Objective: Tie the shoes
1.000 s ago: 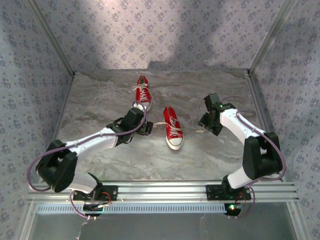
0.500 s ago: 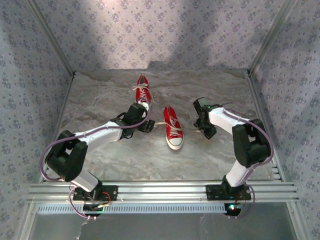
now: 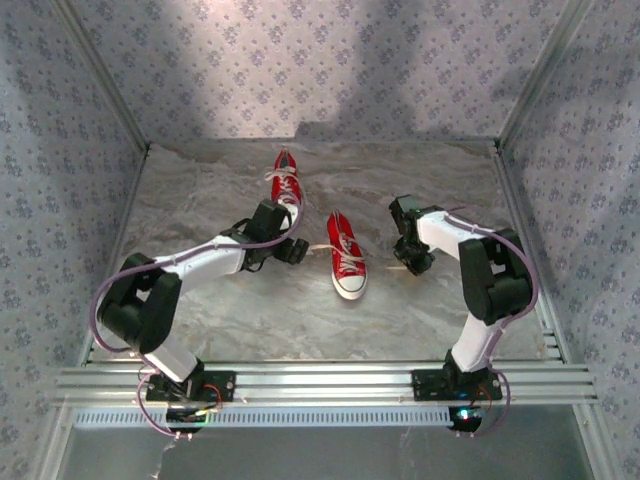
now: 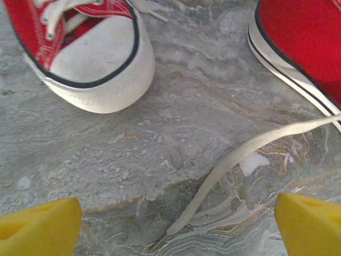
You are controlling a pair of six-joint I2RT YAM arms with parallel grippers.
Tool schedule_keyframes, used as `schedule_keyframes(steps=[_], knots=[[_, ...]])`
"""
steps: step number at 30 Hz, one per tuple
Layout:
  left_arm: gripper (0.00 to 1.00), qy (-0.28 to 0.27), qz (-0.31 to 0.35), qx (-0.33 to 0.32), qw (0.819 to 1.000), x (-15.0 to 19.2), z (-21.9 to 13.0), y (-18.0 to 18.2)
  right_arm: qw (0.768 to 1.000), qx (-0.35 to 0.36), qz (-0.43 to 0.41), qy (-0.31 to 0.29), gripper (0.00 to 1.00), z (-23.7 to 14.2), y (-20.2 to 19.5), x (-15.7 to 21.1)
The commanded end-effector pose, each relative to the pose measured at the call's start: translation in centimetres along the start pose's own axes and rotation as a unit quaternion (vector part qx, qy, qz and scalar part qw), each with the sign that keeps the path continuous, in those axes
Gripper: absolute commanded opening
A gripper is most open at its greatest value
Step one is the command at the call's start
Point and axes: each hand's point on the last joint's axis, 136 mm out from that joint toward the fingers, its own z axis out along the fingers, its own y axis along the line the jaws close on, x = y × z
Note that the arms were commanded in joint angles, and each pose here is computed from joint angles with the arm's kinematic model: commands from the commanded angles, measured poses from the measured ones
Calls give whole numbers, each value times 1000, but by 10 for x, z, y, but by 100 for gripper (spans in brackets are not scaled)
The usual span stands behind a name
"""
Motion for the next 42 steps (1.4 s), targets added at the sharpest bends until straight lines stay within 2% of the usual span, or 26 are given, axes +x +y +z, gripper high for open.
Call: schedule_keyframes(steps=[1,6,12,17,23,26,28,31,33,34,39,42], knots=[[94,25,33,43,998,-3,7,-14,1000,-26,4,4,16,20,15,-1],[95,65,54,89,992,1,25,-29,999,-31,-3,6,2,19,17,-1],[99,92,72,113,987,4,39,-39,999,-37,-6,12,0,20,17,0],[96,113,90,115,983,10,52,-44,999,-41,-8,14,0,19,17,0],[79,150,119,85,978,25,63,-42,999,-47,-10,10,0,15,17,-2],[66,158,127,73,977,31,65,-42,999,-51,-12,9,0,13,18,-2],[53,159,129,68,976,33,67,-43,998,-59,-16,8,0,9,20,-3],[24,155,121,55,979,32,63,-39,997,-81,-19,-1,0,-3,26,-7],[4,133,106,37,985,22,51,-33,995,-99,-22,-16,0,-16,29,-15],[0,118,97,25,988,16,44,-29,993,-110,-22,-24,0,-24,31,-19],[0,29,37,-11,999,-17,-11,-7,985,-152,-28,-77,0,-77,35,-54],[0,2,19,-34,999,-25,-33,7,980,-163,-23,-111,0,-102,32,-76]])
